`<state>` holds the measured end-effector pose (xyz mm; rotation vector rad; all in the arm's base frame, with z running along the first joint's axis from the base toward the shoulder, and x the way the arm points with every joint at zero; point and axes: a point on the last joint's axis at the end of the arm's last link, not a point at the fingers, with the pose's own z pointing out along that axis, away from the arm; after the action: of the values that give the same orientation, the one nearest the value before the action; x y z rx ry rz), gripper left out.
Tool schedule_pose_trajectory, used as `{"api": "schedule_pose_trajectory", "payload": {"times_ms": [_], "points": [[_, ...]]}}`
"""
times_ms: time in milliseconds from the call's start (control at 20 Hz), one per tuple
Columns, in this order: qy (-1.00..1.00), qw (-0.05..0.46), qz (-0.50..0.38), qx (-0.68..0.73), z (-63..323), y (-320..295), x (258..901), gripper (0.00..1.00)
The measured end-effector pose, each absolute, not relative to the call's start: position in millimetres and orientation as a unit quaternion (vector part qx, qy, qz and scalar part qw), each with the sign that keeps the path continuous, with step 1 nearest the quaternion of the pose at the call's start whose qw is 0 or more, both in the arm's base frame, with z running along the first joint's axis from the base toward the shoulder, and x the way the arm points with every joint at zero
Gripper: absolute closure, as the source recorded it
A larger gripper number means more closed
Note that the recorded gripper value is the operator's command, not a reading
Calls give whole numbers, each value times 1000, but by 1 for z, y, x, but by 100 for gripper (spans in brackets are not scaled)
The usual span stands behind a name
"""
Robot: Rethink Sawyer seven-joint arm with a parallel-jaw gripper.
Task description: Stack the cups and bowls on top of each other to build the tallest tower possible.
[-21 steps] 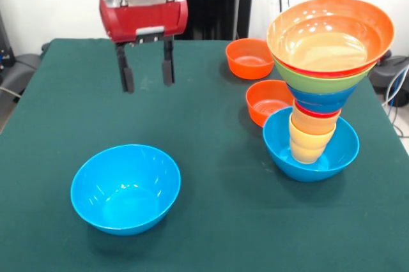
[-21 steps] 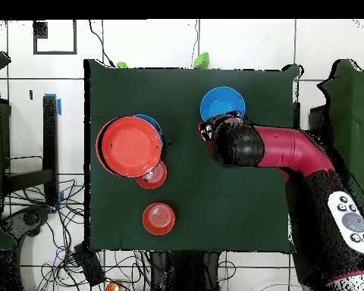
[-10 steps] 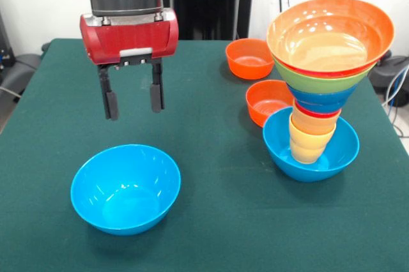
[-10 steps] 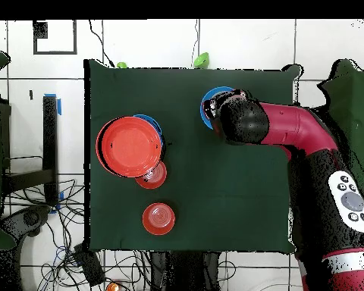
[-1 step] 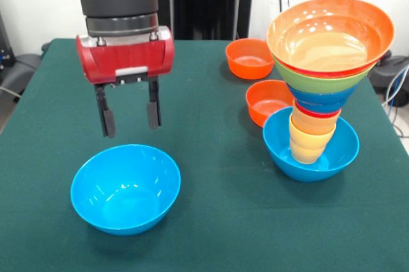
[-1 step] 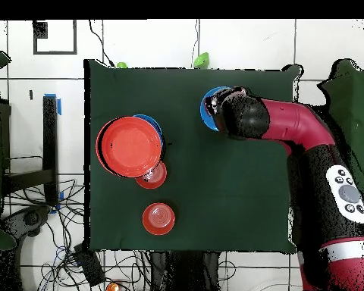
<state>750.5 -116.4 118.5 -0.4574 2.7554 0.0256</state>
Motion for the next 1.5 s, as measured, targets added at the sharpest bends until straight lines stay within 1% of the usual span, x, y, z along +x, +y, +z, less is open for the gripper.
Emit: {"api": "schedule_pose_trajectory", "payload": {"times_ms": [700,950,1450,1500], "points": [[977,135,53,-154,51,-99,729,0],[978,128,59,-155,40,-96,725,0],[972,123,24,-201,26,-101,714,0],[971,123,20,-206,25,-101,713,100]]}}
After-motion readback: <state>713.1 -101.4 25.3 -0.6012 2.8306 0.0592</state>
